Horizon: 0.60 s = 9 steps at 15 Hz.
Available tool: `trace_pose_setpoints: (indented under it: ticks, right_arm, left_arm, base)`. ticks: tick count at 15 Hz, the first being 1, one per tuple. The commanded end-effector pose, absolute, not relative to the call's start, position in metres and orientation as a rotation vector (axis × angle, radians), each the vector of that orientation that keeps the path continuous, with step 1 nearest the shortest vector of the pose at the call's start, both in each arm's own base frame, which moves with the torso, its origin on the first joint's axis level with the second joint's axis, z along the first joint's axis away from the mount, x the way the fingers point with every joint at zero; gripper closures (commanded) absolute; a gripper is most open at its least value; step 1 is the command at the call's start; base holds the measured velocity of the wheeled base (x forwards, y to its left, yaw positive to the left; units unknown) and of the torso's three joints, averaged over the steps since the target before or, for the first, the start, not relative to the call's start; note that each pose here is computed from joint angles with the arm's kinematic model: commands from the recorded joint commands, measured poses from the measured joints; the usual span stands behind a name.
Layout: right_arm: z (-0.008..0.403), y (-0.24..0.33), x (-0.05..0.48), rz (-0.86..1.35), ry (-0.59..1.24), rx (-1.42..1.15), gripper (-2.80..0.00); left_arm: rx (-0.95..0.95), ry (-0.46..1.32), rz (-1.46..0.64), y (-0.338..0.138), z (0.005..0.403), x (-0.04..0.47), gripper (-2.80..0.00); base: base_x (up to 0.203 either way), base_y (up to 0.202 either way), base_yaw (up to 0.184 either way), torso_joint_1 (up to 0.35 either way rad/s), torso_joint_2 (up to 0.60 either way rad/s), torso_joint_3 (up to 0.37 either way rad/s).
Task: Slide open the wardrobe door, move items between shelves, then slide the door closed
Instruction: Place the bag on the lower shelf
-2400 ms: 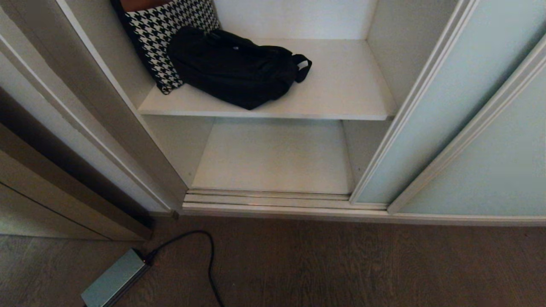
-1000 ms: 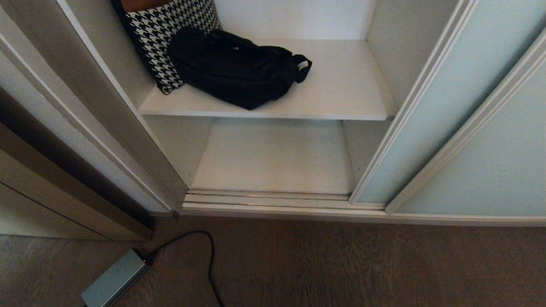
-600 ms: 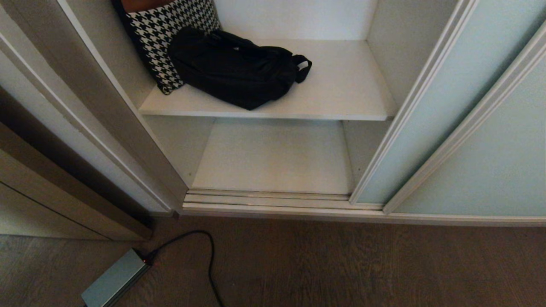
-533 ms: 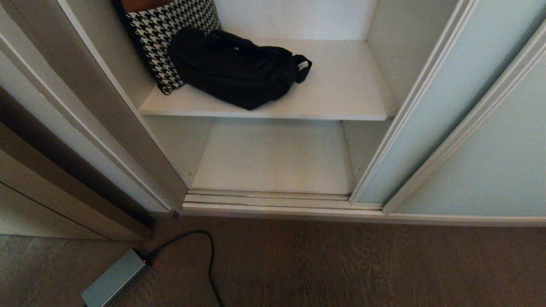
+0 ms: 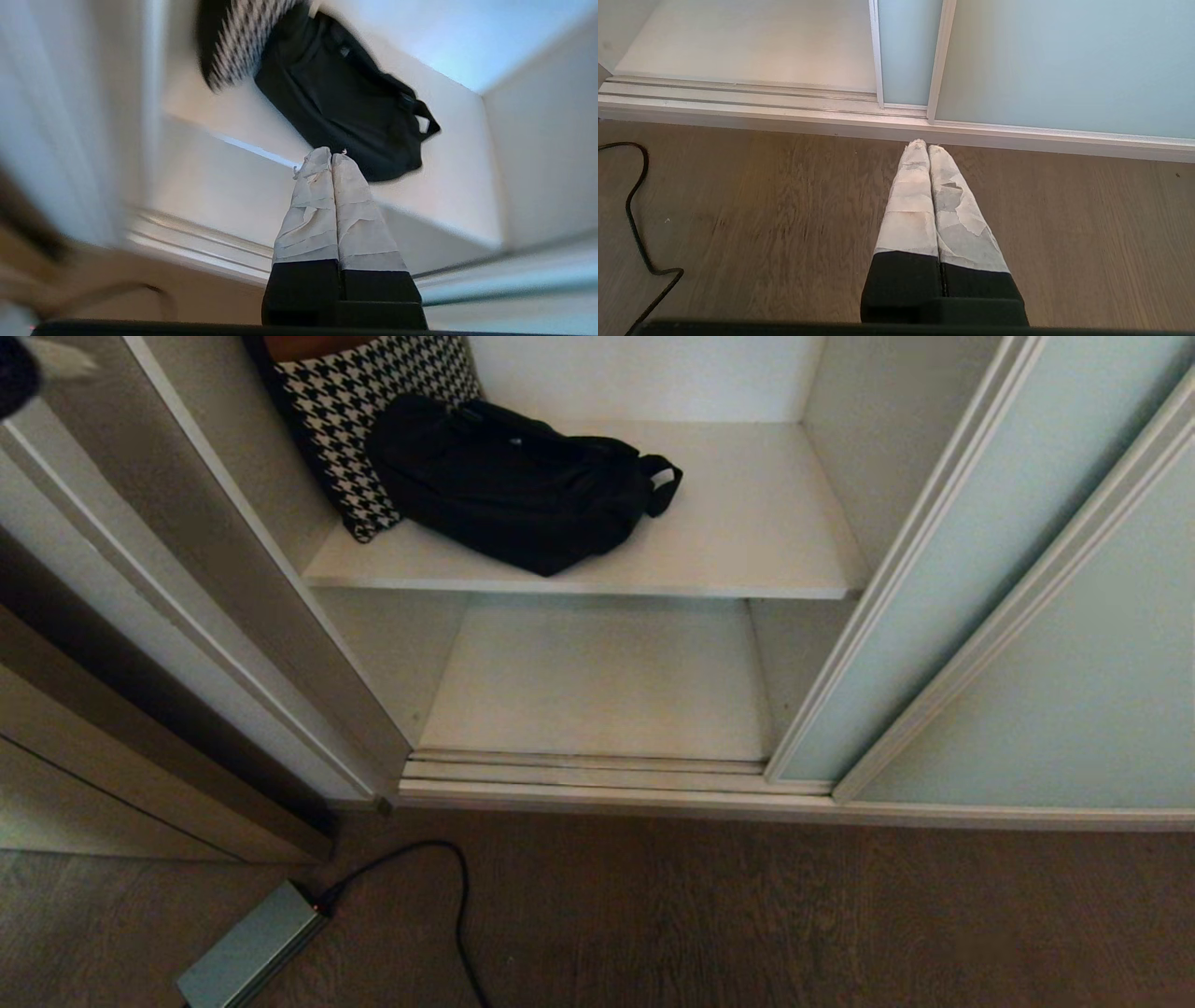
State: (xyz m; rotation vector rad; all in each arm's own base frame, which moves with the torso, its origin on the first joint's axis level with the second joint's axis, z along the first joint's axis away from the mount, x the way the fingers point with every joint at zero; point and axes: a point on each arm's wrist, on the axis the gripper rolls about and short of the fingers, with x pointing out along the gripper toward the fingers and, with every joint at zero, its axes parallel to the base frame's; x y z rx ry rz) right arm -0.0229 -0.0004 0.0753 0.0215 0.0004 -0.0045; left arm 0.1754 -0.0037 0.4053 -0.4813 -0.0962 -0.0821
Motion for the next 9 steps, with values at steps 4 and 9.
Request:
trace_pose_setpoints:
  ticks: [4, 9]
  right_arm:
    - [0.075, 0.000, -0.023, -0.005, -0.002, 0.021, 0.00]
    - [0.075, 0.000, -0.023, -0.005, -0.002, 0.021, 0.00]
  left_arm:
    - [-0.775, 0.148, -0.099, -0.033, 0.352, 0.353, 0.00]
    - [-0.846, 0.264, -0.161, -0.060, 0.306, 0.416, 0.00]
  base:
    - [0.000, 0.000, 0.000, 0.000, 0.00, 0.000]
    - [0.000, 0.000, 0.000, 0.000, 0.00, 0.000]
